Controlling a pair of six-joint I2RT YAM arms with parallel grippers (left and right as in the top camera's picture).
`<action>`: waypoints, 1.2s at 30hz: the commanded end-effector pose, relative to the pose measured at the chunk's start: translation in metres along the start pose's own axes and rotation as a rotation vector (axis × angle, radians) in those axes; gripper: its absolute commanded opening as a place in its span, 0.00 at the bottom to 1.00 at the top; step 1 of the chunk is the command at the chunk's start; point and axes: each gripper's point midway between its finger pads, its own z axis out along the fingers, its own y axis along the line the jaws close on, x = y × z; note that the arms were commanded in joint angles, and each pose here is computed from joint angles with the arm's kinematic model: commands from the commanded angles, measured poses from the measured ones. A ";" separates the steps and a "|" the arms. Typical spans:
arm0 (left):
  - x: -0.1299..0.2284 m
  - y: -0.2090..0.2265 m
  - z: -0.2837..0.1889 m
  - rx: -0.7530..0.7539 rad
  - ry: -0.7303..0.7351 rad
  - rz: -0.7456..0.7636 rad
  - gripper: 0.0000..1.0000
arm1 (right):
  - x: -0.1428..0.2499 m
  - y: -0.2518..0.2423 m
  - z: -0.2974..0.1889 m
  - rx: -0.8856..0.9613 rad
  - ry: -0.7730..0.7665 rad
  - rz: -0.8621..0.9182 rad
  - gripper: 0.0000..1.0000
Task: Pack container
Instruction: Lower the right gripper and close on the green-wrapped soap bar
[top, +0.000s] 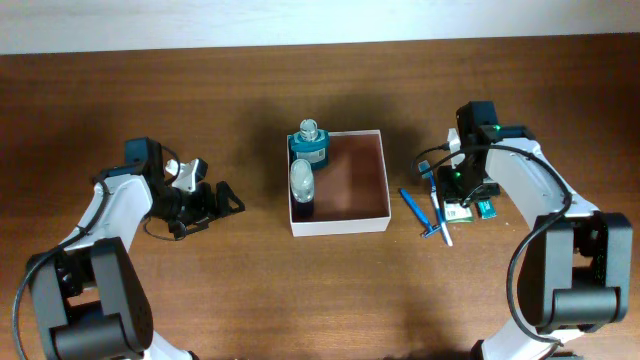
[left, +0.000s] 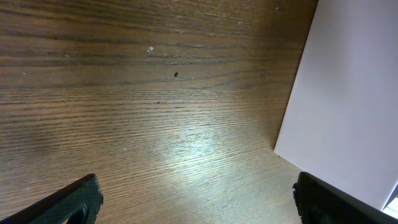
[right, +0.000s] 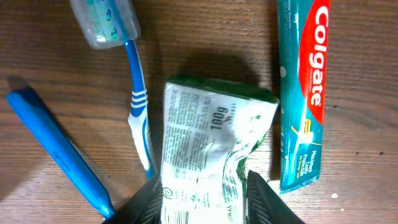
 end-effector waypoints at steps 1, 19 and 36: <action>0.000 -0.003 -0.006 0.003 -0.018 0.019 0.99 | 0.000 0.000 0.004 -0.006 0.000 0.012 0.41; 0.000 -0.003 -0.006 0.003 -0.018 0.019 0.99 | 0.014 0.001 0.036 -0.002 -0.013 0.074 0.59; 0.000 -0.003 -0.006 0.003 -0.018 0.019 0.99 | 0.015 0.001 0.039 -0.002 -0.020 0.074 0.19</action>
